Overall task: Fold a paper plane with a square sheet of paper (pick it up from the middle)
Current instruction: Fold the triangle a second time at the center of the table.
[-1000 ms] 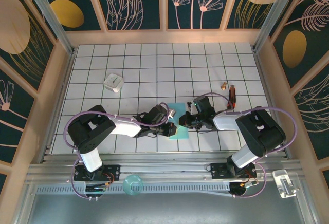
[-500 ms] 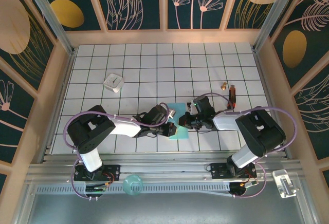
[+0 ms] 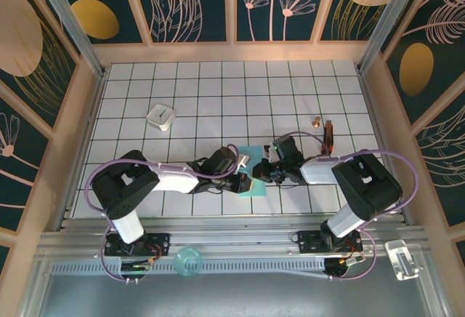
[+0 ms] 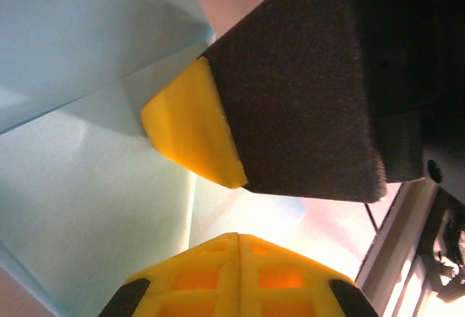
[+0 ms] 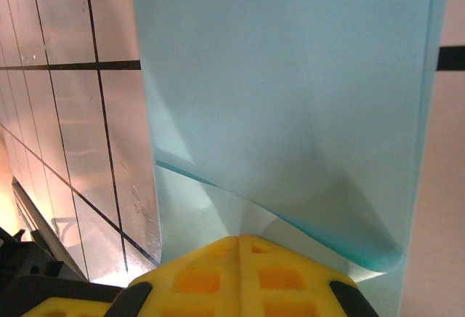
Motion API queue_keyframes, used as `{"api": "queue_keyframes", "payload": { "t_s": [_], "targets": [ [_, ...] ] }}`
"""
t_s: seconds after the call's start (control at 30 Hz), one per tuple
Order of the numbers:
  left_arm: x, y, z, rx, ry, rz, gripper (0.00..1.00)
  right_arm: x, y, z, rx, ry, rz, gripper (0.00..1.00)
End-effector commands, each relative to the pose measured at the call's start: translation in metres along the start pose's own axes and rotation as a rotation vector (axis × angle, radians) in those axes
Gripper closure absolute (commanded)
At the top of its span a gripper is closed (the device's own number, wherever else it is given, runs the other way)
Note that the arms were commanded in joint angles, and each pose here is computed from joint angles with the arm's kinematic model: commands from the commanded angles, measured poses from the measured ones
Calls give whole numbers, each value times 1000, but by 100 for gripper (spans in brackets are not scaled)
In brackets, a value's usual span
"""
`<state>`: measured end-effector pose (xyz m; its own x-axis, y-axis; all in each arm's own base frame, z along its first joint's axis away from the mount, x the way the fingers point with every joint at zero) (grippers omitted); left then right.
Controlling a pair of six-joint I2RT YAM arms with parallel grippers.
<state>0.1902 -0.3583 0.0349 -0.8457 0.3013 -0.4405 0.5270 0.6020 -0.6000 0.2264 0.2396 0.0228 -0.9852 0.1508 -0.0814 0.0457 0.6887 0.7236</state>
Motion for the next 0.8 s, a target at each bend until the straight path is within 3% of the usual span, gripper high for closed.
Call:
{"api": "queue_keyframes", "payload": {
  "t_s": [0.0, 0.77],
  "targets": [
    [9, 13, 5, -64, 45, 5, 98, 10, -30, 5, 111, 14, 26, 100],
    [84, 30, -14, -65, 279, 7, 100, 13, -48, 7, 195, 27, 49, 100]
  ]
}}
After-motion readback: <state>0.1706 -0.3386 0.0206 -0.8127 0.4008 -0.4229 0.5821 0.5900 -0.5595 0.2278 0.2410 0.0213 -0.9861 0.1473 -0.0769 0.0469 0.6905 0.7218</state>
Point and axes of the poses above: each hand's point on the last joint's axis, 136 mm out from that joint toward the fingers, its own z axis out along the fingers, its own y axis along the line the jaws close on, x = y × z, the point moved 1 cm from there along -z, back along the fingers, and after that the axes turned 6 degrees about z, right-handed, at the moved point
